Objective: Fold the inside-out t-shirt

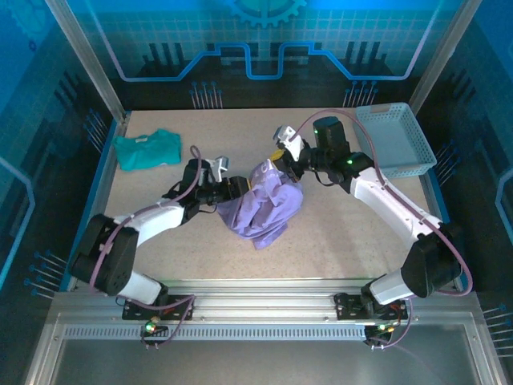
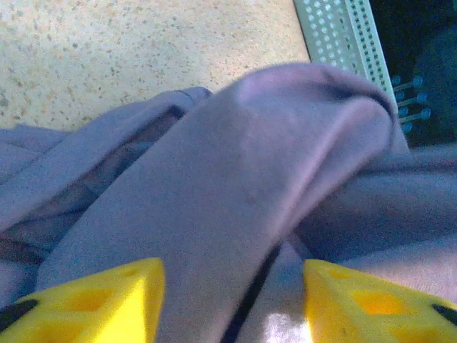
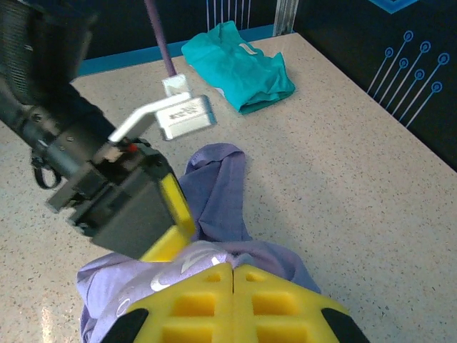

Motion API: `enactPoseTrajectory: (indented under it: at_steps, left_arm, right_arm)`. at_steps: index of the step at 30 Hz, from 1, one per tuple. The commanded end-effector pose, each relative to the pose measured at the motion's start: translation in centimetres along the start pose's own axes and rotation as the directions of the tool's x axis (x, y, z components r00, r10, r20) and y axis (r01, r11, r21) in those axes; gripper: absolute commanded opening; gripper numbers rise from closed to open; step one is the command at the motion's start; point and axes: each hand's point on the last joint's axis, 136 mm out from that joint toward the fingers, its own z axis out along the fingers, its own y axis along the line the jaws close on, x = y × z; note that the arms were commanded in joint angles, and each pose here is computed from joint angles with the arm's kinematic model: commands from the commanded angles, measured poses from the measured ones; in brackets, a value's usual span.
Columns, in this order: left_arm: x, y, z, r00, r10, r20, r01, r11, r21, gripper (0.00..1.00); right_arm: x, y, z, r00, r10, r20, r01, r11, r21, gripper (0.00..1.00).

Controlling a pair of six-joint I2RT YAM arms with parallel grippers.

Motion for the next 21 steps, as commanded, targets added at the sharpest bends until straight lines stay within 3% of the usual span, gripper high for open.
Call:
enactPoseTrajectory:
  at_steps: [1,3,5,9,12,16,21]
  left_arm:
    - [-1.3,-1.1,1.1,0.999,-0.032,0.011,0.031,0.998,0.049,0.27]
    - [-2.6,-0.7,1.1,0.997,-0.044,0.056,0.041,0.998,0.049,0.09]
    - [-4.7,-0.8,0.5,0.991,-0.063,0.117,0.057,0.997,0.052,0.00]
    - [-10.0,-1.7,-2.5,0.958,-0.088,0.273,0.070,0.995,0.072,0.00]
    - [-12.8,-1.6,-6.1,0.904,-0.106,0.414,0.086,0.994,0.067,0.00]
    - [-11.7,0.8,-8.5,0.867,-0.080,0.492,0.102,0.995,-0.019,0.00]
    - [-4.1,3.6,-6.3,0.937,0.006,0.348,0.031,0.995,-0.100,0.04]
  right_arm:
    - [-1.2,-0.9,-1.6,0.999,-0.012,0.038,0.010,0.998,0.058,0.00]
    - [-3.0,-1.8,-2.8,0.996,-0.004,0.092,-0.005,0.996,0.094,0.00]
    - [-5.6,-2.5,-4.2,0.987,-0.001,0.162,-0.020,0.992,0.126,0.00]
    - [-11.9,-2.7,-7.7,0.954,-0.025,0.299,-0.022,0.988,0.153,0.00]
    - [-13.5,-2.2,-10.1,0.937,-0.056,0.346,-0.013,0.981,0.195,0.00]
    - [-9.6,-1.3,-10.3,0.953,-0.035,0.301,-0.035,0.974,0.224,0.00]
    - [-0.2,1.5,-6.3,0.983,0.112,0.142,-0.131,0.982,0.134,0.00]
